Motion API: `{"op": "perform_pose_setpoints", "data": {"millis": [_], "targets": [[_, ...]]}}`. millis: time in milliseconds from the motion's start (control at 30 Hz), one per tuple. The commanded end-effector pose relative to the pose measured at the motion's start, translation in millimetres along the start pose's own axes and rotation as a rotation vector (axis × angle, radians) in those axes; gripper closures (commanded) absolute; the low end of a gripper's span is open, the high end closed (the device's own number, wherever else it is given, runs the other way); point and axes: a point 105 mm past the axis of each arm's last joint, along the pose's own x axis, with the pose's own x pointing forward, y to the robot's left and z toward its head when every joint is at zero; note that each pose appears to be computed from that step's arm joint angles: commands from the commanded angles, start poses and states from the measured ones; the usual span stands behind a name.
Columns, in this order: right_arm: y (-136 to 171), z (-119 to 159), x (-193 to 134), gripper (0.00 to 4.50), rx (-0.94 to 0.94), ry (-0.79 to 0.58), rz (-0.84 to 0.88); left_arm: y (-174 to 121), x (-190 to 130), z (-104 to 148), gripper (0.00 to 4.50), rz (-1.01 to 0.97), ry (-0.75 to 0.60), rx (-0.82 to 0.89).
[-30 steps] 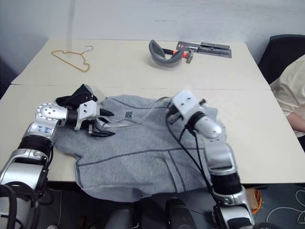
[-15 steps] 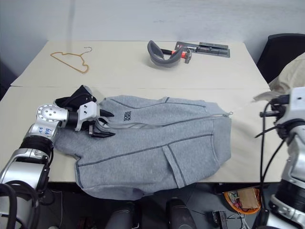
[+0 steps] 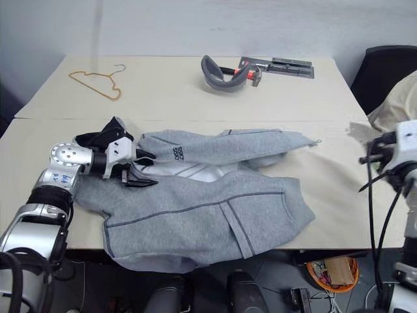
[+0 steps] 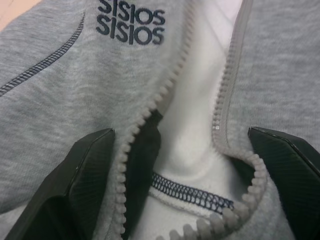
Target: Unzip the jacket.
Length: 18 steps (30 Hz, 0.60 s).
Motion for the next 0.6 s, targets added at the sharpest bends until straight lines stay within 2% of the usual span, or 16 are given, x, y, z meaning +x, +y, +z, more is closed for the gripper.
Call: {"op": "perform_pose_setpoints", "data": {"millis": [33, 233, 433, 600], "targets": [[3, 24, -9, 3.89, -0.069, -0.057, 0.098, -1, -16, 20, 0.0, -0.045, -0.093, -0.071], [14, 34, -44, 2.0, -0.112, 0.008, 0.407, -19, -60, 39, 0.0, -0.137, -0.115, -0.16], [3, 58, -100, 0.03, -0.061, 0.049, 0.629, -25, -129, 38, 0.0, -0.009, -0.011, -0.186], [-3, 61, -121, 0.03, -0.063, 0.101, 0.677, -28, -162, 27, 0.0, 0.131, 0.015, -0.201]]}}
